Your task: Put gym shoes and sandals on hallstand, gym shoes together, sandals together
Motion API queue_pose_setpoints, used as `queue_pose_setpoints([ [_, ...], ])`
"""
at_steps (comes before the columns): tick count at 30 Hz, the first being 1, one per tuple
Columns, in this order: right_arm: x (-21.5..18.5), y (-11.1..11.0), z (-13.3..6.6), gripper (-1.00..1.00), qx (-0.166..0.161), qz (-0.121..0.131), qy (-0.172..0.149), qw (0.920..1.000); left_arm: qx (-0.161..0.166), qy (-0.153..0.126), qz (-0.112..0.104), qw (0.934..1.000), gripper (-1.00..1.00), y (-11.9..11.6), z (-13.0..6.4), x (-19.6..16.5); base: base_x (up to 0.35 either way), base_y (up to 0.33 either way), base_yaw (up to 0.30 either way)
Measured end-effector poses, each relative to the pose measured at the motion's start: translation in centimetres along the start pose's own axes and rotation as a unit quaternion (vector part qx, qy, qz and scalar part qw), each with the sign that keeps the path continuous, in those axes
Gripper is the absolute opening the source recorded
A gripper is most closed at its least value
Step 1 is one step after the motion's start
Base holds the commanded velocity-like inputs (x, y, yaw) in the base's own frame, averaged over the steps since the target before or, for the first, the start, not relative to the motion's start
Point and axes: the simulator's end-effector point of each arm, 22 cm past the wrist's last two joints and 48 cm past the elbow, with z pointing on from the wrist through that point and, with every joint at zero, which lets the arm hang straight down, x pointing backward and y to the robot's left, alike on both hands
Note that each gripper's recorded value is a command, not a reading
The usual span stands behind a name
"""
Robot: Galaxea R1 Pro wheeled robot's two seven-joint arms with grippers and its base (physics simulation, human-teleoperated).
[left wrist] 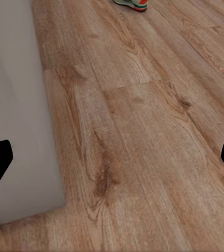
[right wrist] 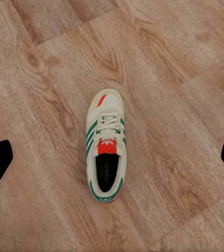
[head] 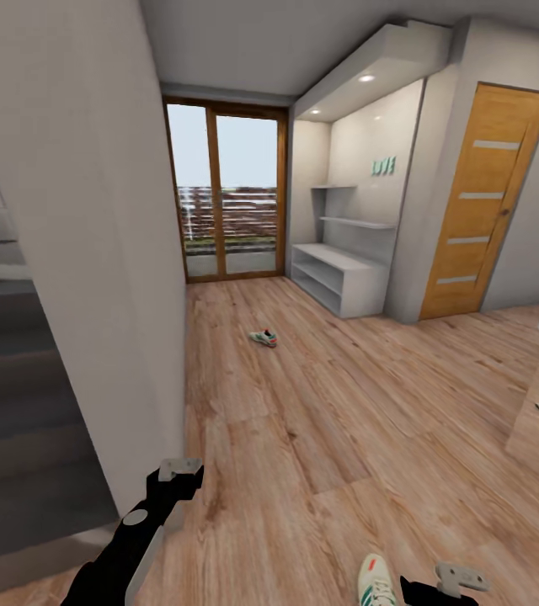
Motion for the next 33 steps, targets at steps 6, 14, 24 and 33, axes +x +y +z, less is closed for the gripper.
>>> queue_pose_setpoints([
  [6, 0.1, 0.0, 0.0, 1.00, 0.000, -0.001, 0.001, 1.0000, 0.000, 0.000, 0.001, 1.0000, 1.00, 0.0, 0.0, 0.0, 0.019, 0.045, -0.001],
  [14, -0.4, 0.0, 0.1, 1.00, 0.001, -0.002, 0.001, 1.0000, -0.001, -0.001, 0.000, 1.0000, 1.00, 0.0, 0.2, -0.5, 0.003, 0.007, 0.000],
  [24, -14.9, 2.3, 1.4, 1.00, -0.016, 0.011, -0.004, 0.9998, 0.002, -0.021, 0.002, 0.9998, 1.00, -0.4, 3.2, -12.8, 0.000, 0.000, 0.000],
  [33, -15.9, 2.1, 1.4, 1.00, -0.018, 0.010, -0.005, 0.9998, 0.004, -0.025, 0.003, 0.9997, 1.00, -0.6, 3.4, -13.8, 0.000, 0.000, 0.000],
])
